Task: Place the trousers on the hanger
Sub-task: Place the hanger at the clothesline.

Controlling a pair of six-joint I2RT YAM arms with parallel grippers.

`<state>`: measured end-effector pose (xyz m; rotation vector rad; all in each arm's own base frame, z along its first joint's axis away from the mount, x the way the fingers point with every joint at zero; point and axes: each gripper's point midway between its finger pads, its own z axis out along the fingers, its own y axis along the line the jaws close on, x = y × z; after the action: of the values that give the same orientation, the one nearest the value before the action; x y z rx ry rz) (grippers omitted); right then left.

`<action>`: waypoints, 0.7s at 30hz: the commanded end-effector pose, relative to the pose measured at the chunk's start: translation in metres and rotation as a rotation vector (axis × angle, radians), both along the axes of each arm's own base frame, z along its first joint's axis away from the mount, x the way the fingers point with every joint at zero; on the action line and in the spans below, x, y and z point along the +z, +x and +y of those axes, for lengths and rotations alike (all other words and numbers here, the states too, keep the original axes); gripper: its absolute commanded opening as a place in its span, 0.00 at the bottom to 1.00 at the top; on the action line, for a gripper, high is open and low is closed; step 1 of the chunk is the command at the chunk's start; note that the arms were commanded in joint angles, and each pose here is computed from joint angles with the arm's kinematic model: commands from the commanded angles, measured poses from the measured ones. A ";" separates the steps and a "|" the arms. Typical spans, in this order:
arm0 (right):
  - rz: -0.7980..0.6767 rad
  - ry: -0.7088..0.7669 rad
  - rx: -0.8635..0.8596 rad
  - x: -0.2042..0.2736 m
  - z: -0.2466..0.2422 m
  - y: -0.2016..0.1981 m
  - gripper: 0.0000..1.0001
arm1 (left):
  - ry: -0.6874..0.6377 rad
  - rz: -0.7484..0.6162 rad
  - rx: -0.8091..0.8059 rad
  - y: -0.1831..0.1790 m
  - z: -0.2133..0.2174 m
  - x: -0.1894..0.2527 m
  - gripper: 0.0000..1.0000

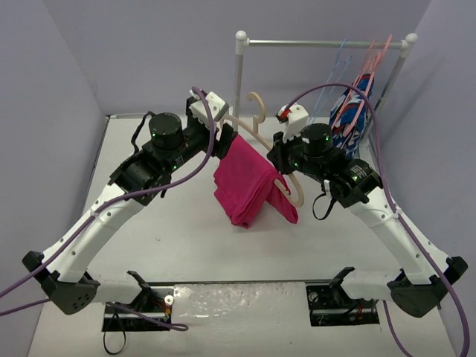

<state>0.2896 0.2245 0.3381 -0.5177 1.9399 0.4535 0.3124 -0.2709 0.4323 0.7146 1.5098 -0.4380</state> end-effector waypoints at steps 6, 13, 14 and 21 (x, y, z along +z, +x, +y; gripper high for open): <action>-0.403 0.308 -0.057 0.132 -0.013 -0.003 0.00 | 0.102 -0.043 -0.167 -0.050 -0.030 -0.047 0.75; -0.421 0.343 -0.085 0.144 -0.017 -0.001 0.00 | 0.251 -0.098 -0.108 -0.057 -0.064 -0.103 0.97; -0.425 0.353 -0.089 0.147 -0.018 -0.001 0.00 | 0.241 -0.106 -0.101 -0.057 -0.067 -0.107 0.97; -0.438 0.416 -0.108 0.160 -0.020 -0.003 0.00 | 0.180 -0.175 0.013 -0.043 -0.075 -0.125 0.97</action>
<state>0.2904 0.2116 0.3801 -0.3924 1.7760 0.4672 0.2470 -0.3406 0.2483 1.1118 1.5667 -0.2460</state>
